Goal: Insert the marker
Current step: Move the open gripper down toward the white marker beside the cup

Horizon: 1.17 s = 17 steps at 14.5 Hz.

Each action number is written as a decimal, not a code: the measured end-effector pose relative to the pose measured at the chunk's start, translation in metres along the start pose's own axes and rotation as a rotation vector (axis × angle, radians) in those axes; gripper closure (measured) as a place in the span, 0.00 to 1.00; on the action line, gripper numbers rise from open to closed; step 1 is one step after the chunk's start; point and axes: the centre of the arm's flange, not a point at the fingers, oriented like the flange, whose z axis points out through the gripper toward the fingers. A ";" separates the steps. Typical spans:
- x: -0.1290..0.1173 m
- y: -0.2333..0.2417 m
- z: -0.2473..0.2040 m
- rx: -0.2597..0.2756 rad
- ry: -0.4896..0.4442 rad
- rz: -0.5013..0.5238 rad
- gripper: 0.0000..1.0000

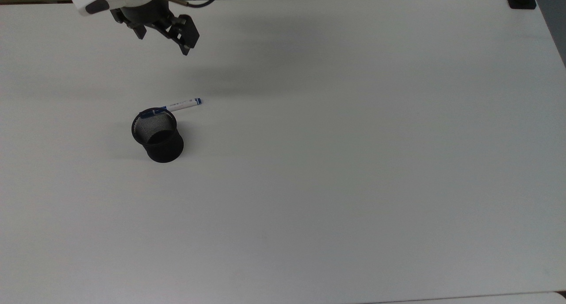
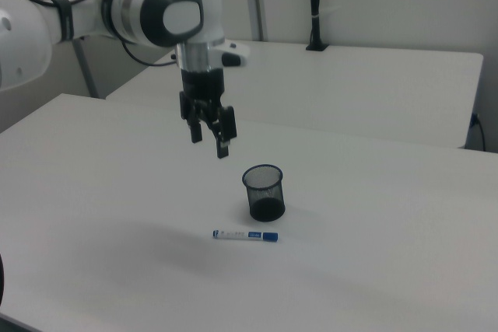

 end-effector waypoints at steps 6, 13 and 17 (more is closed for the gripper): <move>0.016 0.012 0.061 0.023 0.065 0.229 0.04; 0.024 0.085 0.109 0.057 0.150 0.457 0.07; 0.020 0.112 0.136 0.099 0.284 0.563 0.10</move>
